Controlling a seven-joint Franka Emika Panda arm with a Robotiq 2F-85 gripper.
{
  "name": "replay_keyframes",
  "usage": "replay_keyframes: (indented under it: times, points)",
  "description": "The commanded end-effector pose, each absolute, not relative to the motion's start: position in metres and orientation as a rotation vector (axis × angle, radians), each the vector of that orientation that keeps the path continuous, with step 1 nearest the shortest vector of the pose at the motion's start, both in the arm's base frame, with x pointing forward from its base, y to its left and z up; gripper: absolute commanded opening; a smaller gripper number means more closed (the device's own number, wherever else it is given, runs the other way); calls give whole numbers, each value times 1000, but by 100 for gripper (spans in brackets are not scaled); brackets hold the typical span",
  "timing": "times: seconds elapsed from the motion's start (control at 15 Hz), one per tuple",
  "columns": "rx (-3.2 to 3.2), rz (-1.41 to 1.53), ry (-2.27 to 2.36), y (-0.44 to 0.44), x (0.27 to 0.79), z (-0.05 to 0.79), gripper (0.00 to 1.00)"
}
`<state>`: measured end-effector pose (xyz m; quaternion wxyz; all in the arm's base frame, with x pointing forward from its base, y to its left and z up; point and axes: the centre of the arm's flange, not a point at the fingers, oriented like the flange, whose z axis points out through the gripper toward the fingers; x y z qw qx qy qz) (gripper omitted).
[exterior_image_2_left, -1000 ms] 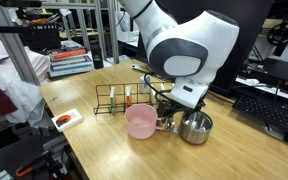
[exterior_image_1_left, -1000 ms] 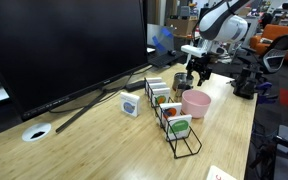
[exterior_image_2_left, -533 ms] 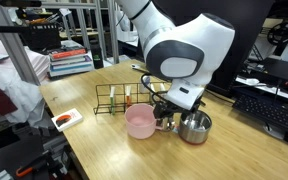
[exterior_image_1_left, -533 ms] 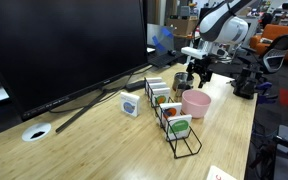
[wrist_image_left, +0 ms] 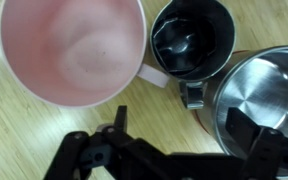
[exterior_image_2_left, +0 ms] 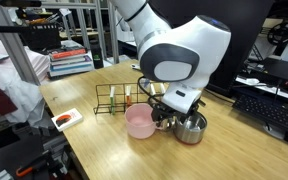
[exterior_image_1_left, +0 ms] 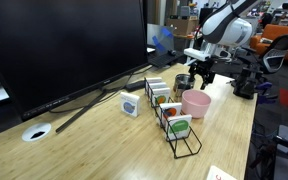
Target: Move the silver bowl to the left side of the desk
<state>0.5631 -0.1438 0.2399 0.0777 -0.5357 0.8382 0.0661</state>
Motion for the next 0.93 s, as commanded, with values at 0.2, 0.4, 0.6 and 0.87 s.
replay_keyframes:
  times: [0.2,0.4,0.6,0.87]
  points:
    - [-1570,32,2438,-146,569,268,100]
    - [-1569,-28,2443,-155,575,269,100]
    - [-1564,-17,2452,-156,573,265,100]
    - [-1603,18,2462,-158,572,254,100]
